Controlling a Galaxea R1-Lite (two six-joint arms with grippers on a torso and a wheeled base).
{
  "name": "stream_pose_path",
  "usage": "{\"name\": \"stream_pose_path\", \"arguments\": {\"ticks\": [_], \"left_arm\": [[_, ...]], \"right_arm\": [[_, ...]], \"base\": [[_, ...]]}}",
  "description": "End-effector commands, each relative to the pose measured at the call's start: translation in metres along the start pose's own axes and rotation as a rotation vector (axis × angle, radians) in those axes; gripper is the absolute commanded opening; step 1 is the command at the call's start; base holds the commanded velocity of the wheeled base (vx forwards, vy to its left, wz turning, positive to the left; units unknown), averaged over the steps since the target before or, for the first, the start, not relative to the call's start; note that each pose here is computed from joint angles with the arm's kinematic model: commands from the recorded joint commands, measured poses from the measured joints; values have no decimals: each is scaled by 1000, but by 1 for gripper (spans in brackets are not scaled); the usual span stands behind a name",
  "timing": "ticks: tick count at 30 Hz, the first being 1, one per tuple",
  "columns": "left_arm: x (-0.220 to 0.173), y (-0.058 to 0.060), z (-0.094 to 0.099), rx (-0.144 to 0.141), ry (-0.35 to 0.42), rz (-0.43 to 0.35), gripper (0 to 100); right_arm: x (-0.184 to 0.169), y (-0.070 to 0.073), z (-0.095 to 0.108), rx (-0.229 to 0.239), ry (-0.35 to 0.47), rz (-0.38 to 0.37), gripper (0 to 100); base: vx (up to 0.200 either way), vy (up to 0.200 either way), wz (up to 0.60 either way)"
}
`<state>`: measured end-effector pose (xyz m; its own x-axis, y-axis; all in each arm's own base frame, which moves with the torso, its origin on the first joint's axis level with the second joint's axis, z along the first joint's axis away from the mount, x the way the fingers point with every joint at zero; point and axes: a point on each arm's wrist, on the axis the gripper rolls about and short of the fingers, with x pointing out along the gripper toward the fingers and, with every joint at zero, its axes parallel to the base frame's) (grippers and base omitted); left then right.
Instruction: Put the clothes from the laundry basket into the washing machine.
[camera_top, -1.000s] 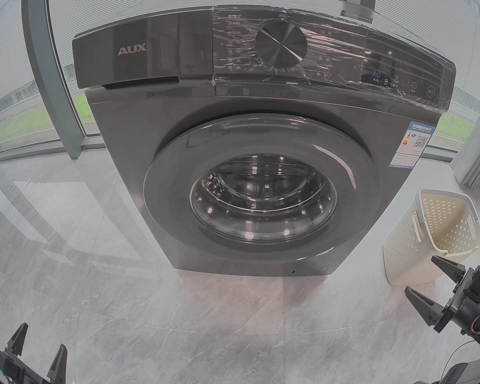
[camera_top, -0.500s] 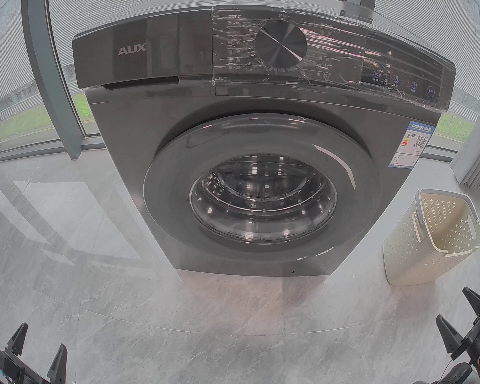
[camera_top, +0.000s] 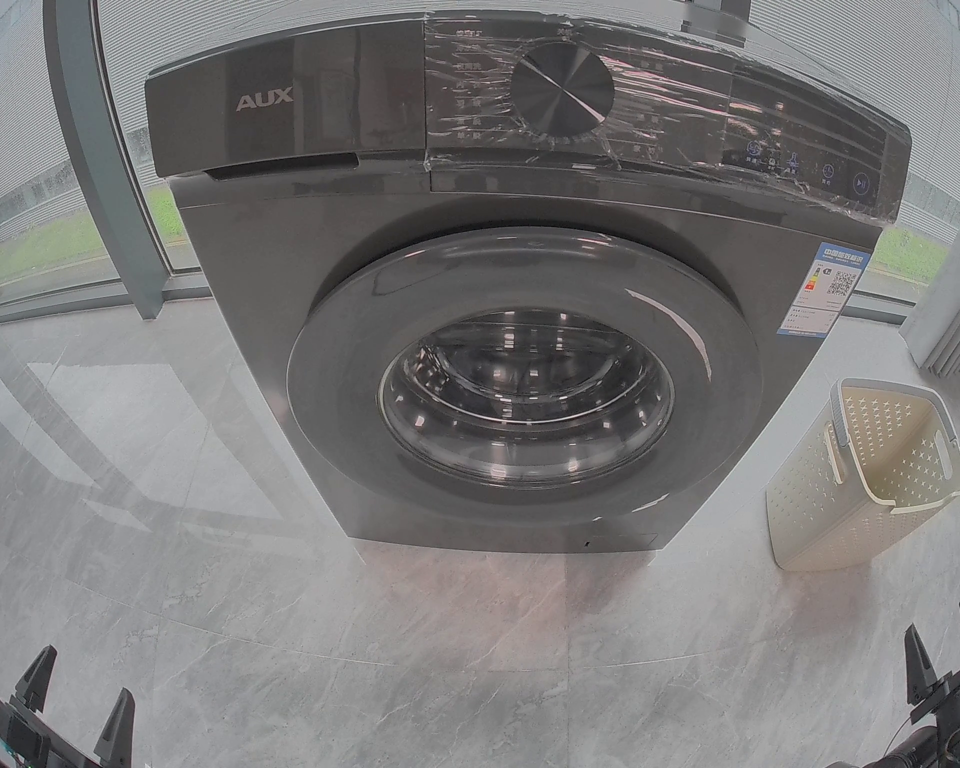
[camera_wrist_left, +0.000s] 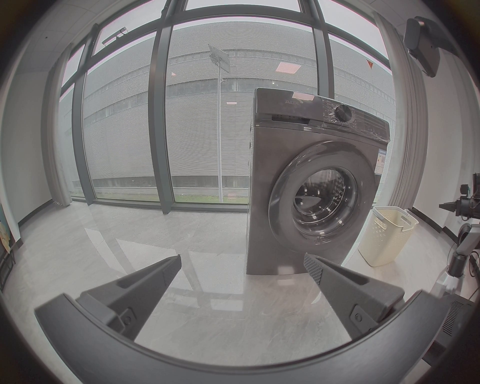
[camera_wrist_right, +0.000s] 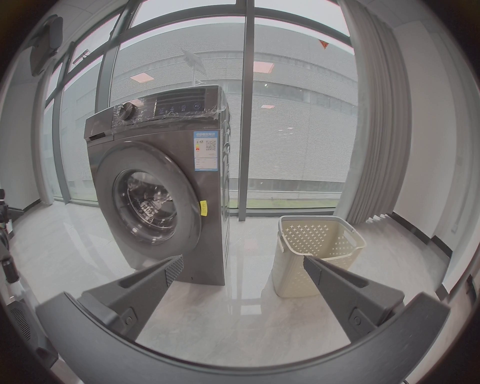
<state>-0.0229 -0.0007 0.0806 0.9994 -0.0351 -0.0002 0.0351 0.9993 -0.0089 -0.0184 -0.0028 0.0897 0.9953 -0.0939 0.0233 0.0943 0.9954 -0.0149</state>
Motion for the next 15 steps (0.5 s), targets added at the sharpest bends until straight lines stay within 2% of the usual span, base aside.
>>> {"name": "stream_pose_path", "arguments": {"ticks": [1,2,3,4,6,11,15], "left_arm": [[0,0,-5,-2,4,1,100],[0,0,-5,-3,4,1,100],[0,0,-5,-5,4,1,100],[0,0,-5,-7,4,1,100],[0,0,-5,-10,4,3,100],[0,0,-5,-19,4,5,100],[0,0,-5,-14,4,4,100]], "right_arm": [[-5,1,-9,35,-29,25,100],[-5,2,-13,42,13,62,100],[-5,3,-15,28,38,102,100],[-5,3,-14,17,35,111,100],[-5,3,-13,1,20,105,100],[-5,3,-13,1,22,110,100],[-5,3,-13,2,20,116,100]], "base": [[0,0,0],[0,0,0],[0,0,0],[0,0,0],[0,0,0],[0,0,0],[0,0,0]]}}
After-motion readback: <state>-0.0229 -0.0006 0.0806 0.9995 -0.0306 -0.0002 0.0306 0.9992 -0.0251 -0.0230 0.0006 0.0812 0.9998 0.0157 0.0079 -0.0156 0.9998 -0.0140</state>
